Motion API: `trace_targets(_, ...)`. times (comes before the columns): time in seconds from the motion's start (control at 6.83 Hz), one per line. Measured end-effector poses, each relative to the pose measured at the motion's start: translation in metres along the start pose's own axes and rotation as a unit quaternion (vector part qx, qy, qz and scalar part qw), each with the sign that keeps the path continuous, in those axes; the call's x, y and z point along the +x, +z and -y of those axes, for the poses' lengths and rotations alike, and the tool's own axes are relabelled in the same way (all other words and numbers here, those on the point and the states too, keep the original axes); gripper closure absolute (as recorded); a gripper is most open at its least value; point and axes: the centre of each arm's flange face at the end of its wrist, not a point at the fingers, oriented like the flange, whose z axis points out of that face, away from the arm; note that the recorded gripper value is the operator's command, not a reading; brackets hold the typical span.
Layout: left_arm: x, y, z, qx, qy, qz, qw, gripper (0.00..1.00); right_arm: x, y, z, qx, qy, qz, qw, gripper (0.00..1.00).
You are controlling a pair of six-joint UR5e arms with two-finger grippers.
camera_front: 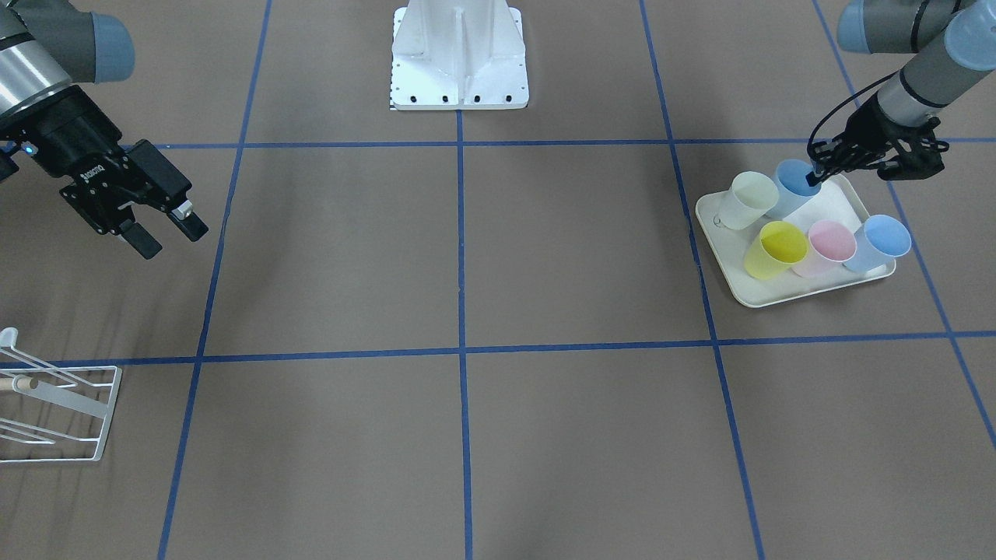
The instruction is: Transfer IKEA cup to right arm and place on rack
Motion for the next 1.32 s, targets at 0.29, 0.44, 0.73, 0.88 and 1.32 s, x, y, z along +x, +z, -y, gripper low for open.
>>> trace_targets(0.29, -0.022, -0.053, 0.008, 0.016, -0.030, -0.042, 0.9986, 1.00, -0.002, 0.000, 0.000, 0.000, 0.000, 0.002, 1.0000, 0.00)
trace_targets(0.44, -0.021, -0.087, 0.010, 0.025, -0.043, -0.068, 0.9964, 1.00, -0.003, -0.001, 0.000, -0.001, -0.001, 0.003, 1.0000, 0.00)
trace_targets(0.73, -0.004, -0.156, 0.017, 0.061, -0.069, -0.112, 0.9894, 1.00, -0.004, -0.002, -0.001, -0.002, -0.003, 0.007, 1.0000, 0.00)
trace_targets(0.88, 0.013, -0.177, 0.027, 0.077, -0.087, -0.130, 0.9847, 1.00, -0.006, -0.003, -0.002, -0.003, -0.003, 0.010, 0.9999, 0.00)
trace_targets(1.32, 0.124, -0.224, 0.067, 0.094, -0.175, -0.214, 0.9565, 1.00, -0.016, -0.004, -0.002, -0.004, -0.003, 0.021, 0.9998, 0.00)
